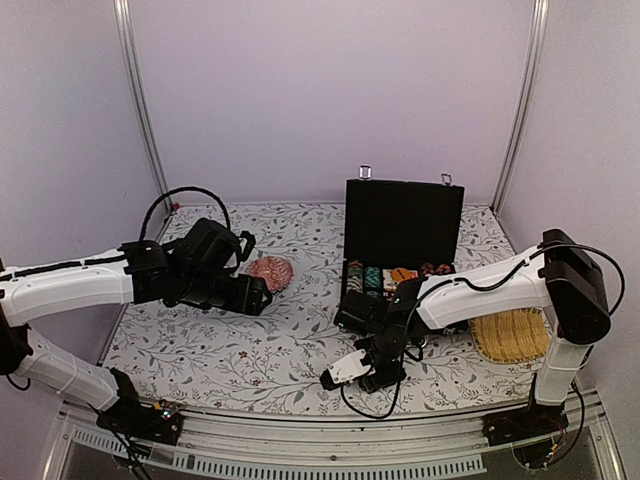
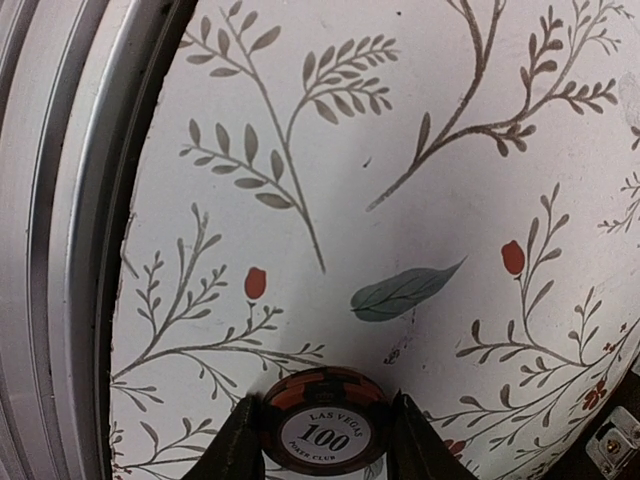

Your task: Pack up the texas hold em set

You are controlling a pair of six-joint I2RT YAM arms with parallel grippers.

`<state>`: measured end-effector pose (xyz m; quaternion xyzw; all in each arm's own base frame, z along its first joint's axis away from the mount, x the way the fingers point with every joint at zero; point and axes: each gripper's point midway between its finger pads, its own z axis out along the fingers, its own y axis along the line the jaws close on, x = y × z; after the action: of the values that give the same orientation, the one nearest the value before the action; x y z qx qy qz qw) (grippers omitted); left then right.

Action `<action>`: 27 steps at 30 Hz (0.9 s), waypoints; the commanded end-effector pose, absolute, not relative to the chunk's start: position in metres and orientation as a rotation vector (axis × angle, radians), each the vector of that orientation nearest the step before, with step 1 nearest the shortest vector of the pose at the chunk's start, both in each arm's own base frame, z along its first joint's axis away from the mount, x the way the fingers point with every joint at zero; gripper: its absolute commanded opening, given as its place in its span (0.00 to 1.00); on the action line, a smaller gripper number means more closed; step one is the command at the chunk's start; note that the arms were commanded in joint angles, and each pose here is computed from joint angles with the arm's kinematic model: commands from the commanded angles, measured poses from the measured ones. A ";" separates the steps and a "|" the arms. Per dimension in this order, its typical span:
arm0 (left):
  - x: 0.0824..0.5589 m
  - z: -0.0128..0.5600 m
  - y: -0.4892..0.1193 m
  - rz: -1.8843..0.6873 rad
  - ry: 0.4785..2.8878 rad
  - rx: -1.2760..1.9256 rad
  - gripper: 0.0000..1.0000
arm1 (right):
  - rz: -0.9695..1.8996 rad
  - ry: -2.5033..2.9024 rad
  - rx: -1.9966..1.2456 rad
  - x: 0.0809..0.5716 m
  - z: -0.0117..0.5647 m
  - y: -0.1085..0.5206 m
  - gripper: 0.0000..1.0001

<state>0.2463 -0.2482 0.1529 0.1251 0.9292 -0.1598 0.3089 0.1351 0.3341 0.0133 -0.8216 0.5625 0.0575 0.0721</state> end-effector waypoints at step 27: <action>0.259 0.153 -0.260 -0.437 2.448 0.345 0.75 | 0.108 1.884 -2.208 0.183 0.081 0.276 0.13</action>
<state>0.2482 -0.2525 0.1405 0.1326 0.9336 -0.1515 0.2965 0.1525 0.3079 0.0720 -0.7863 0.6046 0.0575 0.1136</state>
